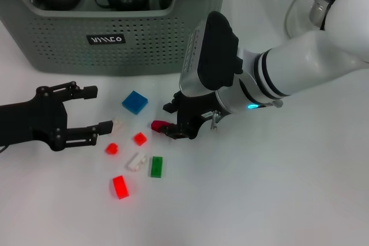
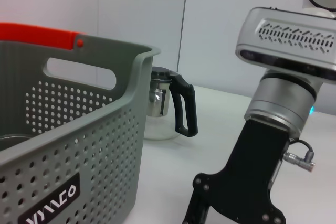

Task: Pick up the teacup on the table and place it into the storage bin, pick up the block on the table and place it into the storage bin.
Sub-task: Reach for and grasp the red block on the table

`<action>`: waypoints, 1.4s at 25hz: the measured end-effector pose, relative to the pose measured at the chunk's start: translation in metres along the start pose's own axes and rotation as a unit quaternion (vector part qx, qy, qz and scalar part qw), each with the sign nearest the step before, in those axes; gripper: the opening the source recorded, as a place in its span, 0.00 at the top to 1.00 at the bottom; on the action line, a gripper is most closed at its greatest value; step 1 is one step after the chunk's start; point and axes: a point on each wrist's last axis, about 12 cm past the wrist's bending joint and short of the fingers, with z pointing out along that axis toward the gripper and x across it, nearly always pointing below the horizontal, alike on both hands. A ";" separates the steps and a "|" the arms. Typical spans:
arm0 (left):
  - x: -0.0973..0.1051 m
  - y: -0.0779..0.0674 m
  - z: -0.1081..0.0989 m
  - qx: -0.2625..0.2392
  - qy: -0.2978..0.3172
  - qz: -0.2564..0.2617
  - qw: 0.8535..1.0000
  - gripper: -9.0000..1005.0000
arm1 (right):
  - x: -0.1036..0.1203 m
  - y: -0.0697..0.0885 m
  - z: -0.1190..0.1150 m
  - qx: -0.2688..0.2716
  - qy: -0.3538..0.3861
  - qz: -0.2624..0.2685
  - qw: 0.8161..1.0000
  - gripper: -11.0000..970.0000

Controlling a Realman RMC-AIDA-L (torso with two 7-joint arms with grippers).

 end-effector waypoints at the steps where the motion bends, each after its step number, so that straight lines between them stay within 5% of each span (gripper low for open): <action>1: 0.000 0.000 0.000 0.000 -0.001 0.000 1.000 0.17 | 0.000 0.000 0.000 -0.001 -0.001 0.002 1.000 0.48; 29: -0.001 0.000 0.004 0.001 -0.007 -0.001 1.000 0.17 | 0.009 0.005 0.004 0.004 0.002 0.012 1.000 0.51; 32: -0.001 0.001 0.004 0.001 -0.007 -0.001 1.000 0.17 | 0.008 0.005 0.004 0.002 0.003 0.012 1.000 0.66; 35: -0.001 0.001 0.004 0.001 -0.007 -0.001 1.000 0.17 | 0.009 0.006 0.003 0.000 0.004 0.014 1.000 0.72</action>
